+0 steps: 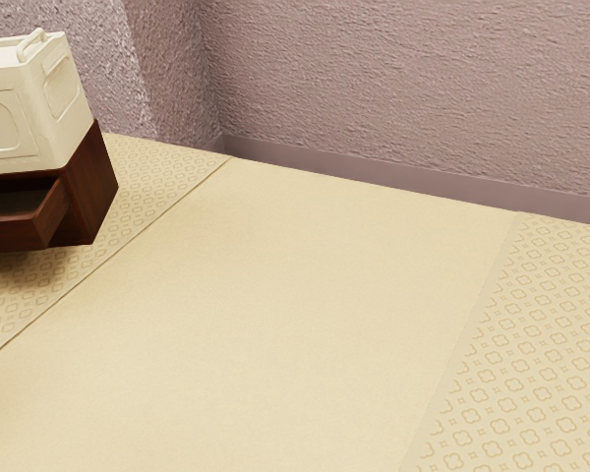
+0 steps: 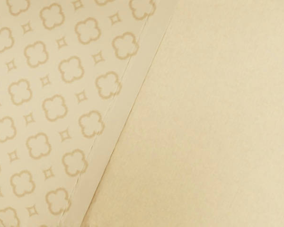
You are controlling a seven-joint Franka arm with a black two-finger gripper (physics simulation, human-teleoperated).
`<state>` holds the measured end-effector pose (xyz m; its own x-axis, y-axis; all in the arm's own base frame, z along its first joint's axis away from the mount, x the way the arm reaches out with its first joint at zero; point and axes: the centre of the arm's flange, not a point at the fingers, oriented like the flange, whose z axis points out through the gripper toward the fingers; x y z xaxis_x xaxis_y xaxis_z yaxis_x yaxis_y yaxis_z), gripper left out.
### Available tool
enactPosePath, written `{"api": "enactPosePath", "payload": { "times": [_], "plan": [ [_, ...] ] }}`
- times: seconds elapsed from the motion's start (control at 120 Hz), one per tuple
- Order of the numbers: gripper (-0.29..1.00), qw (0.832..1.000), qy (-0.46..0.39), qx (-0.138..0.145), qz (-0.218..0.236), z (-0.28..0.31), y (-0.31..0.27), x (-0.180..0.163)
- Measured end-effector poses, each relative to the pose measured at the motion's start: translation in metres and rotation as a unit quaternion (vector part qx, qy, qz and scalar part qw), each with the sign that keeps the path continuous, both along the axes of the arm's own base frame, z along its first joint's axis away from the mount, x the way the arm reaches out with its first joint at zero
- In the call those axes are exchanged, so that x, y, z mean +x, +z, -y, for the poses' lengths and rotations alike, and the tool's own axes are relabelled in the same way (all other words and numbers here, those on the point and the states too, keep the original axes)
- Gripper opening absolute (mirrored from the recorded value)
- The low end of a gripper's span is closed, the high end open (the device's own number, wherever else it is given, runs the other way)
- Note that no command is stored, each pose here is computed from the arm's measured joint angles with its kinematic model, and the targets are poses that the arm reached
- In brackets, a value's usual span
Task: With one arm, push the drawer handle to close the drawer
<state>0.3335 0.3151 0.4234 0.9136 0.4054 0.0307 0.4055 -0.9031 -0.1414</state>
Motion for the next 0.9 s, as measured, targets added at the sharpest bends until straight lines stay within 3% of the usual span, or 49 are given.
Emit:
{"api": "enactPosePath", "payload": {
  "times": [0.25,0.567,0.9],
  "plan": [
    [0.68,1.0,0.026,0.007,0.007,-0.029,-0.004,0.002],
    [0.67,0.996,0.077,-0.021,0.029,-0.034,-0.005,-0.004],
    [0.66,0.995,0.097,0.006,0.012,-0.067,-0.008,0.006]
  ]
}}
